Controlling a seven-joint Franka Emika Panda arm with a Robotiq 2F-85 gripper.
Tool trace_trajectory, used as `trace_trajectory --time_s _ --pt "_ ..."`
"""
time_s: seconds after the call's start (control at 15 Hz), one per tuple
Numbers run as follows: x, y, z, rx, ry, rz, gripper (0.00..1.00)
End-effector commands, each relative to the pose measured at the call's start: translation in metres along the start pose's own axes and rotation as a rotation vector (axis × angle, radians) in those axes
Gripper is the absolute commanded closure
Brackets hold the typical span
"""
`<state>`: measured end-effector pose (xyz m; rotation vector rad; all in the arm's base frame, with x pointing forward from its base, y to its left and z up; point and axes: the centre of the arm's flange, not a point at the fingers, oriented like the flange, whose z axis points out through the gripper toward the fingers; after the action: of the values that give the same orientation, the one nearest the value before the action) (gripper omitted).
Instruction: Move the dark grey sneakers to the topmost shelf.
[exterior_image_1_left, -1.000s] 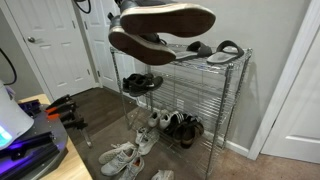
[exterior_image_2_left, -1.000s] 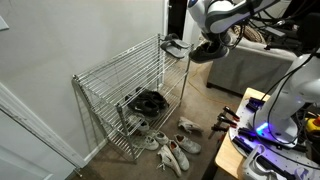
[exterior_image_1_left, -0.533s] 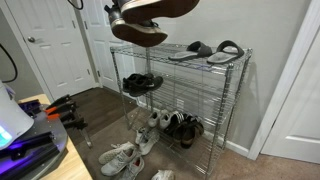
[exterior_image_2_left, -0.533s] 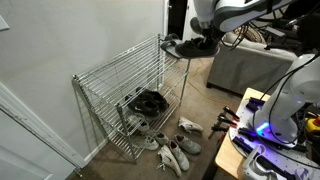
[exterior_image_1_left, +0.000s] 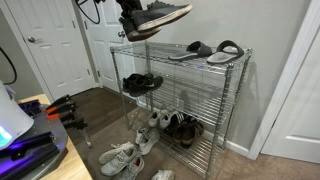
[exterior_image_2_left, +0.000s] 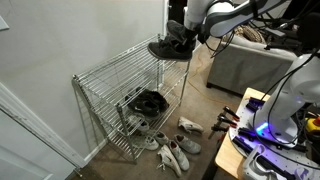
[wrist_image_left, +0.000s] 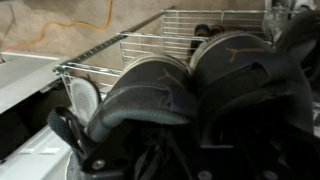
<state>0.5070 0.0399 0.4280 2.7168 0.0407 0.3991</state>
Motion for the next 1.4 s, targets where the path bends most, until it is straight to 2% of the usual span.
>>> trace_trajectory --time_s 0.0,0.27,0.6,0.93,1.33 --pt "0.051 -0.006 0.013 0.178 0.059 -0.022 0.94" --pt "0.067 -0.016 0.03 0.31 0.05 -0.027 0.94" --pt "0.078 -0.021 0.037 0.404 0.037 -0.048 0.94" --pt "0.089 -0.02 0.038 0.424 0.078 -0.041 0.94" --pt "0.093 -0.021 0.038 0.437 0.069 -0.007 0.94"
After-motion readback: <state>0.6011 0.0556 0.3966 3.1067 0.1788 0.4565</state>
